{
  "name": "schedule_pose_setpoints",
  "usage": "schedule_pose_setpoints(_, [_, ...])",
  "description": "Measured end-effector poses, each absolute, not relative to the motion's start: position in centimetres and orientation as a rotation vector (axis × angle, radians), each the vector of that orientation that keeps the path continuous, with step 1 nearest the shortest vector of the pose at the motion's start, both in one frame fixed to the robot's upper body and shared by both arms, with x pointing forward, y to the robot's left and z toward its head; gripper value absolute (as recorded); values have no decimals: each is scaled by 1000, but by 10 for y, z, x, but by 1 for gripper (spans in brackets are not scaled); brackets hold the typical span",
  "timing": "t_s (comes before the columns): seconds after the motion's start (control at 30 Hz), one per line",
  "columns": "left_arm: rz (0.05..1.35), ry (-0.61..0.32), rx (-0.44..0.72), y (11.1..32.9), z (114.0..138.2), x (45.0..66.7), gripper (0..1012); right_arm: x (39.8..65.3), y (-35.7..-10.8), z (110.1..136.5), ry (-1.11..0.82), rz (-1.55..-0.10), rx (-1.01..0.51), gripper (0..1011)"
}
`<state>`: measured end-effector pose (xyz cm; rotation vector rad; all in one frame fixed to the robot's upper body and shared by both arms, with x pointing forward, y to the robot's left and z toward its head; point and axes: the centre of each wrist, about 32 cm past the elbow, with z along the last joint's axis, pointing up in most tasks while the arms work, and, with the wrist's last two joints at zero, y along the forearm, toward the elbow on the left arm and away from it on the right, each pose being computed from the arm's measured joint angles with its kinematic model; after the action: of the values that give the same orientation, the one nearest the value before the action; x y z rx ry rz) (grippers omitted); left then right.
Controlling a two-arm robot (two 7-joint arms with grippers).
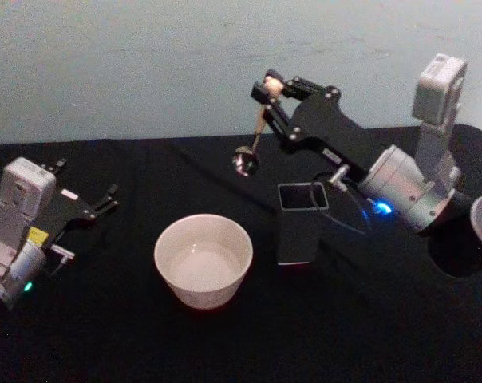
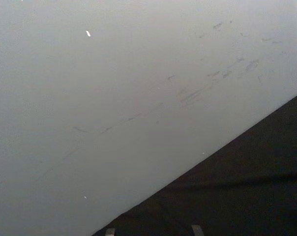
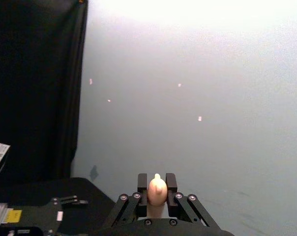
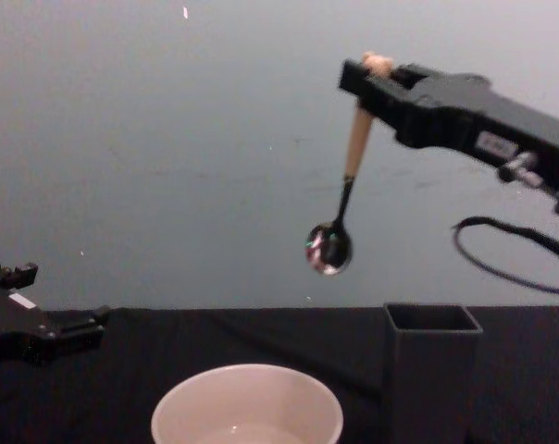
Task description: Pick up the stirring spoon with one hand, stir inside the cup, then place it back in its original position.
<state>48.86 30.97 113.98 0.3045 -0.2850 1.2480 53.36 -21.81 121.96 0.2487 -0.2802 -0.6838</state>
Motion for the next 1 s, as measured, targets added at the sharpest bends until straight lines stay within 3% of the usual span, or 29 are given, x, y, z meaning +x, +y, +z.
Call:
schedule_pose_setpoints(0.53, [1248,-285,304,310,1140,489,1001,516,-257,1220,-270,-771,221,214])
schedule_pose_setpoints(1.0, [1248,-285,305,310,1140,489,1001,511,-263,1205,-240,-789,173,214])
